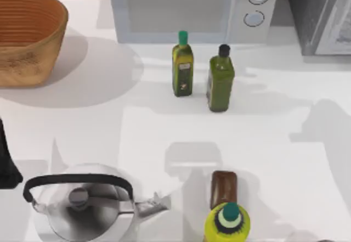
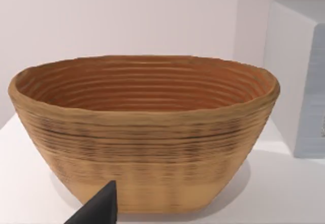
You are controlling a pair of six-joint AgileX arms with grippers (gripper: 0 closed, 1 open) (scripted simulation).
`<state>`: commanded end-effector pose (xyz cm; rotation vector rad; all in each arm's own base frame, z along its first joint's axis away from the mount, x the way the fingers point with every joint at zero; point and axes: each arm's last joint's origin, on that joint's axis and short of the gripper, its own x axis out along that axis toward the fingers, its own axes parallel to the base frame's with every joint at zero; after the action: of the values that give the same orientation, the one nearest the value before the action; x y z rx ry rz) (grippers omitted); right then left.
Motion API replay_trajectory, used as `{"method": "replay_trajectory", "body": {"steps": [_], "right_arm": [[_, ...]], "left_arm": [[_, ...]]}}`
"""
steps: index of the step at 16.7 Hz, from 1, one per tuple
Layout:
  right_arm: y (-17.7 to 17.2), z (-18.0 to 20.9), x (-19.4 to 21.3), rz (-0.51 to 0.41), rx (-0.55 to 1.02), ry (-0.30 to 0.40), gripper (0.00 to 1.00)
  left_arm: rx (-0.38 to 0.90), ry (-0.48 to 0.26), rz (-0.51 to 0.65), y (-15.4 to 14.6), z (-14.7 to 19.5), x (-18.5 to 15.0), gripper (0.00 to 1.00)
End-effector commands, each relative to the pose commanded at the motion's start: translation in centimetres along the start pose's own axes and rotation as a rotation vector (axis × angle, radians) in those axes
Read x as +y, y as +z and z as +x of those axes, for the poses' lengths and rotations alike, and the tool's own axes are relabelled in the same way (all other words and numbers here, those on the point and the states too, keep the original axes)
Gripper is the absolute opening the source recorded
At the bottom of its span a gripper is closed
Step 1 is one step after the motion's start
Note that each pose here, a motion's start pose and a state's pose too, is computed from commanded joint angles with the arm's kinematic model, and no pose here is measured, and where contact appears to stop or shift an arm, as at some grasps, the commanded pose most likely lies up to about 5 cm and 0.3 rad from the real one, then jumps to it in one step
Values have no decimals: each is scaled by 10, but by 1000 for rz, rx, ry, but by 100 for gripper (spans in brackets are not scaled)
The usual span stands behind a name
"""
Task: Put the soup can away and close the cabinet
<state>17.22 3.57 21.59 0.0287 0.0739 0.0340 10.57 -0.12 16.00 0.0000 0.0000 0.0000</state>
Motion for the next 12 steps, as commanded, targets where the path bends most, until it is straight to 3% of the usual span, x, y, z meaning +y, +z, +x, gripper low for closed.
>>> {"method": "replay_trajectory", "body": {"steps": [6,12], "right_arm": [[-31,-51,-26,-13,-67,-5,0],[-59,-63,-36,-28,-74,-33,0]], "left_arm": [[0,0,0,0,0,0,100],[0,0,0,0,0,0,100]]}}
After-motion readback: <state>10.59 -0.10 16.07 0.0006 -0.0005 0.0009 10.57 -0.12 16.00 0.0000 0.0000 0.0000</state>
